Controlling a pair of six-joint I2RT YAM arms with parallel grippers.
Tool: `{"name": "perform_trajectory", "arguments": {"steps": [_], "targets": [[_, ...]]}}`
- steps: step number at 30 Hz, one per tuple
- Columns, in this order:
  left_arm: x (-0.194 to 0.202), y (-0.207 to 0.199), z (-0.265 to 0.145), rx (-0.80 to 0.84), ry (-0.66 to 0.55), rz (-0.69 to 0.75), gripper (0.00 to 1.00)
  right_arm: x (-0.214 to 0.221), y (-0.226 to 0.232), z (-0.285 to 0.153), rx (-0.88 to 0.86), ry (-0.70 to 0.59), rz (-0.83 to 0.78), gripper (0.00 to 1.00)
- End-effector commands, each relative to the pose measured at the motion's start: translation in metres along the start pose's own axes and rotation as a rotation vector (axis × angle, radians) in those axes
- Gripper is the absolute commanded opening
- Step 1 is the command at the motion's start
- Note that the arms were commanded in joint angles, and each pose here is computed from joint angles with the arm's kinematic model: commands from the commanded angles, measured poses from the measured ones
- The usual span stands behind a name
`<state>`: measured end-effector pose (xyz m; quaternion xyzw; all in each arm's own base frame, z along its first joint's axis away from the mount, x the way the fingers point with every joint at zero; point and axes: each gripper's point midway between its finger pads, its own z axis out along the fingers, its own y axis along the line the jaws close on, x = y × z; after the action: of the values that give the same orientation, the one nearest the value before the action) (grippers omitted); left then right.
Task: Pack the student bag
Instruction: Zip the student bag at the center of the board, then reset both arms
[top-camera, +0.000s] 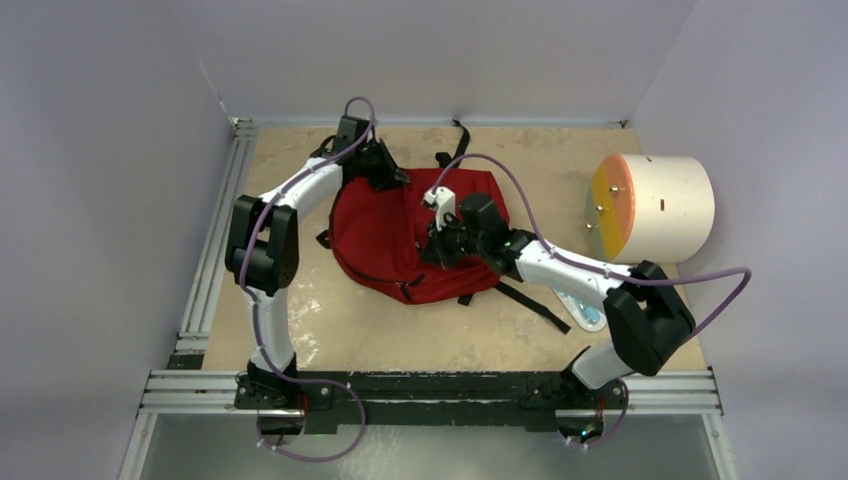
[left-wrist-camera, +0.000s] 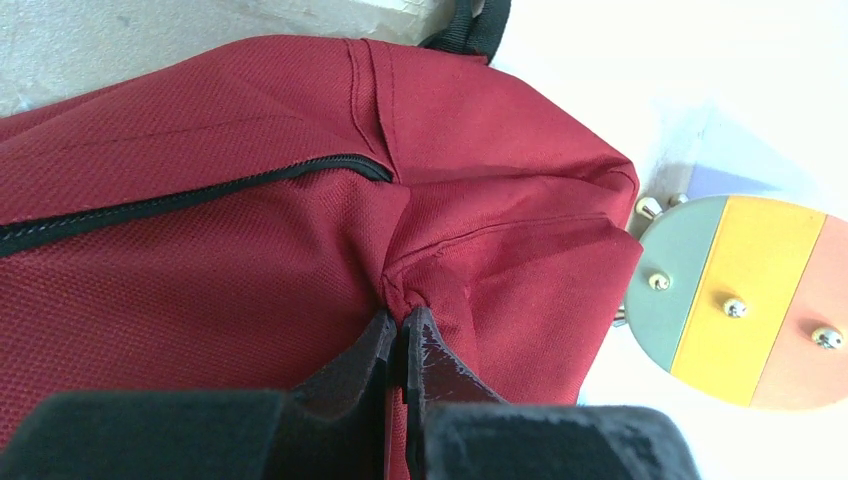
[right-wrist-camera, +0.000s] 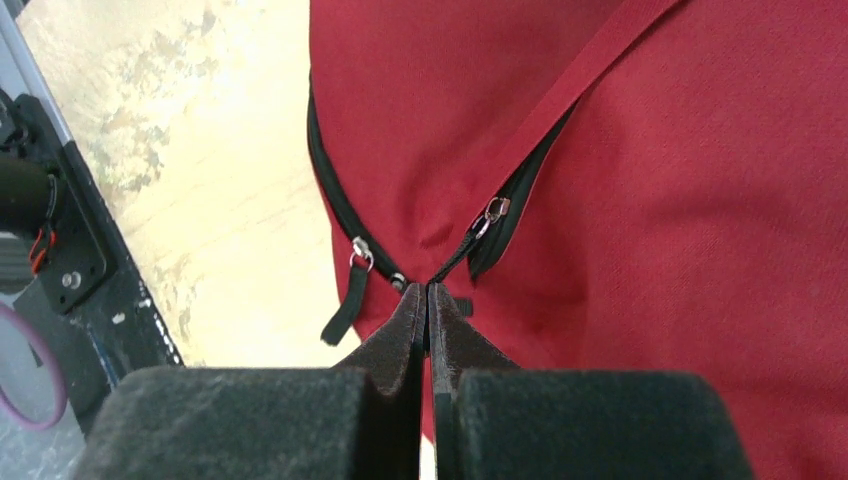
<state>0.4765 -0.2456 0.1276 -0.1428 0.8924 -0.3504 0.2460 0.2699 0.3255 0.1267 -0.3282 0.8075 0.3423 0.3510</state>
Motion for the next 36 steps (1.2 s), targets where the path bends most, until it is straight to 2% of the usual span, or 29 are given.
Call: {"name": "perform_trajectory", "arguments": {"steps": [1,9,18,22,25,26,27,28,29,30,33,36], "targets": [[-0.03,-0.005,-0.002,-0.016,-0.094,-0.008,0.0,0.008,0.022,-0.009,-0.038,0.004,0.04,0.0],[-0.038,0.016,0.0,-0.123,-0.132,-0.031,0.0,0.047,0.019,-0.008,0.025,0.086,0.112,0.0],[-0.042,0.03,0.002,-0.171,-0.145,-0.034,0.0,0.094,0.01,-0.005,0.09,0.195,0.182,0.0],[-0.04,0.023,-0.002,-0.119,-0.138,0.01,0.0,0.092,0.005,-0.006,0.128,0.194,0.188,0.0],[-0.041,0.007,-0.011,-0.05,-0.138,0.072,0.0,0.067,0.007,-0.012,0.135,0.122,0.168,0.0],[-0.043,0.0,-0.016,-0.032,-0.145,0.093,0.0,0.053,0.009,-0.017,0.138,0.079,0.16,0.08],[-0.045,-0.007,-0.022,-0.013,-0.152,0.112,0.07,0.038,0.011,-0.023,0.144,0.031,0.154,0.19],[-0.048,-0.014,-0.029,0.003,-0.165,0.139,0.21,0.023,0.014,-0.03,0.146,-0.017,0.148,0.28],[-0.051,-0.02,-0.037,0.009,-0.183,0.159,0.32,0.008,0.017,-0.038,0.149,-0.065,0.156,0.33],[-0.054,-0.026,-0.047,0.014,-0.201,0.181,0.39,-0.006,0.018,-0.046,0.167,-0.117,0.163,0.36],[-0.061,-0.044,-0.079,0.035,-0.262,0.282,0.52,-0.048,0.018,-0.076,0.222,-0.277,0.172,0.5],[-0.062,-0.051,-0.119,0.015,-0.343,0.378,0.64,-0.078,0.013,-0.108,0.29,-0.434,0.197,0.57]]}}
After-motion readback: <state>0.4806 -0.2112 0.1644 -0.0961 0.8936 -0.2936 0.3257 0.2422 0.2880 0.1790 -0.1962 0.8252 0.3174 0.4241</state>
